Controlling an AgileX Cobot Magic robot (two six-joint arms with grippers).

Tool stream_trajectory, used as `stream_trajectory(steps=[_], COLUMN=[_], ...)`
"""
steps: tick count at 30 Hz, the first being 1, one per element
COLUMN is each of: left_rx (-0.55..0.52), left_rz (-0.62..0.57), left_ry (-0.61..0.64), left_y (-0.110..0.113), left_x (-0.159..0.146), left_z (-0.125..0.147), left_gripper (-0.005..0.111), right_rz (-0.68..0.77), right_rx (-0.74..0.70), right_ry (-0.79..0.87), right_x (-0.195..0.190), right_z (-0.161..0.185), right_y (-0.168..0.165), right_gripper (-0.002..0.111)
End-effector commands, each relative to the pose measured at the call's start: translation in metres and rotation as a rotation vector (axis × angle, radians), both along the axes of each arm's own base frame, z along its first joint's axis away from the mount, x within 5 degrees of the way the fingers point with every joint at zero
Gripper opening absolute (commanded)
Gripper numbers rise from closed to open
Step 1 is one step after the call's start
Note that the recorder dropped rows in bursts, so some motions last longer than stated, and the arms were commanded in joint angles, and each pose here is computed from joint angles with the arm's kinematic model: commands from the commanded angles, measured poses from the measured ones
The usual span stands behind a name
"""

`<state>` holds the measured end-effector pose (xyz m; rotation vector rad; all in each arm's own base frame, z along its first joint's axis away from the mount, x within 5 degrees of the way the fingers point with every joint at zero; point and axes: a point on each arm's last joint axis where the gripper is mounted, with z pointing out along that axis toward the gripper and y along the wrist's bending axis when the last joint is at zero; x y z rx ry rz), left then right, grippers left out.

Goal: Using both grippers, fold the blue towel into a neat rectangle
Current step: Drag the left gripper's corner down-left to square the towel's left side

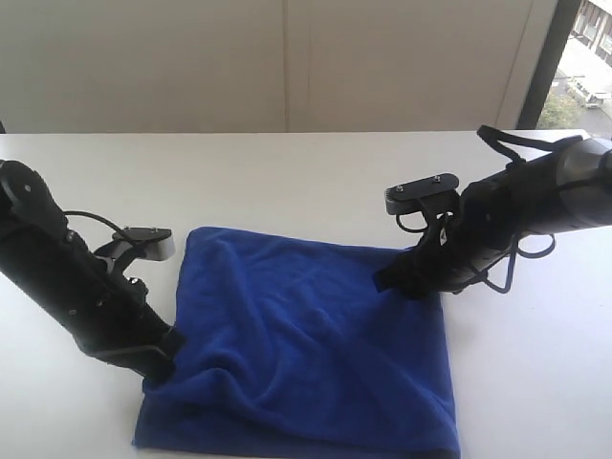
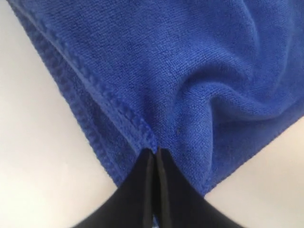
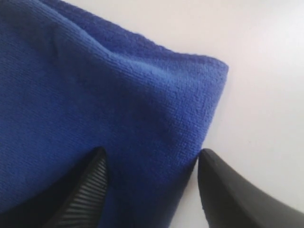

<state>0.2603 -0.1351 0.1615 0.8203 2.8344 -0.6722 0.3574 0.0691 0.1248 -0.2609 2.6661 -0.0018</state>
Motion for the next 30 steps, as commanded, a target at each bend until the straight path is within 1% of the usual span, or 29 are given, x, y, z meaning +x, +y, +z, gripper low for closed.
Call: stream_trajectory(steps=[1, 4, 11, 15, 16, 18, 20, 22, 25, 26, 27, 30], left_rx=[0.031, 0.086, 0.103, 0.125, 0.130, 0.137, 0.144, 0.156, 0.183, 0.187, 0.192, 0.180], left_rz=[-0.022, -0.050, -0.043, -0.060, -0.065, -0.072, -0.081, -0.090, -0.108, -0.109, -0.100, -0.067], left_ry=[0.016, 0.056, 0.061, 0.056, 0.064, 0.083, 0.116, 0.136, 0.136, 0.133, 0.124, 0.072], left_y=[0.004, 0.009, 0.011, 0.013, 0.013, 0.013, 0.013, 0.014, 0.016, 0.016, 0.016, 0.015], left_x=[-0.010, -0.015, -0.016, -0.016, -0.017, -0.017, -0.018, -0.018, -0.018, -0.018, -0.016, -0.011], left_z=[0.013, 0.013, 0.011, 0.010, 0.009, 0.005, 0.000, -0.004, -0.005, -0.004, -0.002, 0.011], left_gripper=[0.000, 0.000, 0.000, 0.001, 0.004, 0.015, 0.029, 0.046, 0.065, 0.068, 0.068, 0.064], right_rz=[0.003, 0.003, 0.003, 0.003, 0.003, 0.003, 0.003, 0.003, -0.001, -0.001, -0.001, 0.000], right_rx=[-0.019, -0.018, -0.019, -0.019, -0.019, -0.019, -0.019, -0.019, -0.017, -0.017, -0.017, -0.020], right_ry=[0.046, 0.043, 0.045, 0.045, 0.045, 0.045, 0.045, 0.045, 0.046, 0.046, 0.046, 0.050], right_x=[-0.002, -0.002, -0.002, -0.002, -0.002, -0.002, -0.002, -0.002, -0.002, -0.002, -0.002, -0.003], right_z=[-0.012, -0.012, -0.012, -0.012, -0.012, -0.012, -0.012, -0.012, -0.012, -0.012, -0.012, -0.012], right_y=[-0.003, -0.003, -0.003, -0.003, -0.003, -0.003, -0.003, -0.003, -0.003, -0.003, -0.003, -0.003], right_gripper=[0.054, 0.054, 0.054, 0.054, 0.054, 0.054, 0.054, 0.054, 0.054, 0.054, 0.054, 0.054])
